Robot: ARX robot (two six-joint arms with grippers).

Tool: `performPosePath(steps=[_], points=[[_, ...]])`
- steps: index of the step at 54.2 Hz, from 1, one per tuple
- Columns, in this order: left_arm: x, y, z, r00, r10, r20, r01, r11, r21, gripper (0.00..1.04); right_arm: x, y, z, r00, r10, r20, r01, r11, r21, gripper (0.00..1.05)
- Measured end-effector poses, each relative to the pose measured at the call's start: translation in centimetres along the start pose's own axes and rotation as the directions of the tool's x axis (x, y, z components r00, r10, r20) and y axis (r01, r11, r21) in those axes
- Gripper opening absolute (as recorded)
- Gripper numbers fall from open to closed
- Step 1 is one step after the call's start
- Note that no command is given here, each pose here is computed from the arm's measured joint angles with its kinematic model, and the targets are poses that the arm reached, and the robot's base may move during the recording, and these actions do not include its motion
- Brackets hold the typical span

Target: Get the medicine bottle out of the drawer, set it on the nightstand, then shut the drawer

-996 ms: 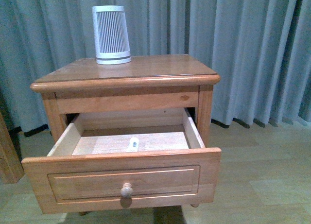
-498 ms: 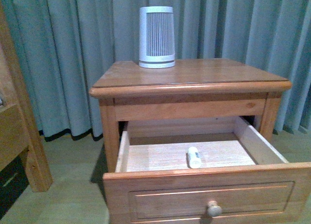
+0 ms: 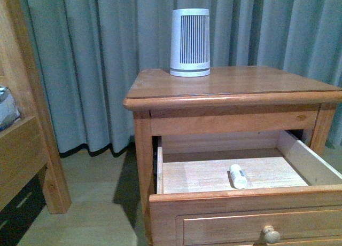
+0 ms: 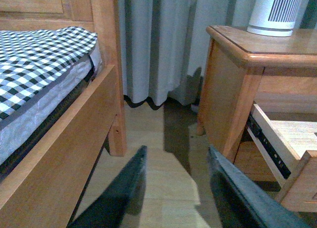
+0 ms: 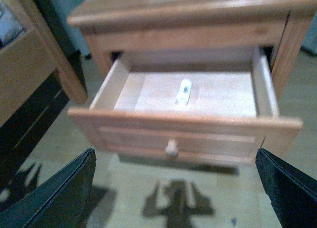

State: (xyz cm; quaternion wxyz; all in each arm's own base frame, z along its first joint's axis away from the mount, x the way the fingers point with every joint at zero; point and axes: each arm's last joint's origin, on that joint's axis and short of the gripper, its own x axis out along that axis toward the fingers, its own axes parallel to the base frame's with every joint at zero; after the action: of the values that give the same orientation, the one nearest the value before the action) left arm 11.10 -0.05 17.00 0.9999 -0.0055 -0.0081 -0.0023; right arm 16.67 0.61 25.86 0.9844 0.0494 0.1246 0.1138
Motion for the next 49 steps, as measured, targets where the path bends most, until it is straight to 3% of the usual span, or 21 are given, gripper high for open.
performPosePath(steps=[8, 17, 24, 30, 39, 49], points=[[0.0, 0.0, 0.0, 1.000, 0.000, 0.000, 0.000, 1.000, 0.000, 0.70, 6.5, 0.3, 5.2, 1.000, -0.009, -0.022, 0.007, 0.997, -0.074, 0.98], [0.0, 0.0, 0.0, 1.000, 0.000, 0.000, 0.000, 1.000, 0.001, 0.99, 15.4, 1.0, 6.0, 0.989, -0.087, -0.122, 0.069, 0.987, -0.145, 0.98], [0.0, 0.0, 0.0, 1.000, 0.000, 0.000, 0.000, 1.000, 0.001, 0.98, 21.2, 2.0, 3.2, 0.970, -0.143, -0.198, 0.107, 0.977, -0.183, 0.98], [0.0, 0.0, 0.0, 1.000, 0.000, 0.000, 0.000, 1.000, 0.001, 0.98, 25.7, 2.6, -0.8, 0.941, -0.217, -0.261, 0.154, 0.958, -0.241, 0.98], [0.0, 0.0, 0.0, 1.000, 0.000, 0.000, 0.000, 1.000, 0.001, 0.98, 29.8, 2.1, -5.9, 0.889, -0.295, -0.349, 0.199, 0.937, -0.287, 0.98], [0.0, 0.0, 0.0, 1.000, 0.000, 0.000, 0.000, 1.000, 0.001, 0.98, 33.1, 1.1, -9.0, 0.863, -0.326, -0.385, 0.218, 0.929, -0.299, 0.98]])
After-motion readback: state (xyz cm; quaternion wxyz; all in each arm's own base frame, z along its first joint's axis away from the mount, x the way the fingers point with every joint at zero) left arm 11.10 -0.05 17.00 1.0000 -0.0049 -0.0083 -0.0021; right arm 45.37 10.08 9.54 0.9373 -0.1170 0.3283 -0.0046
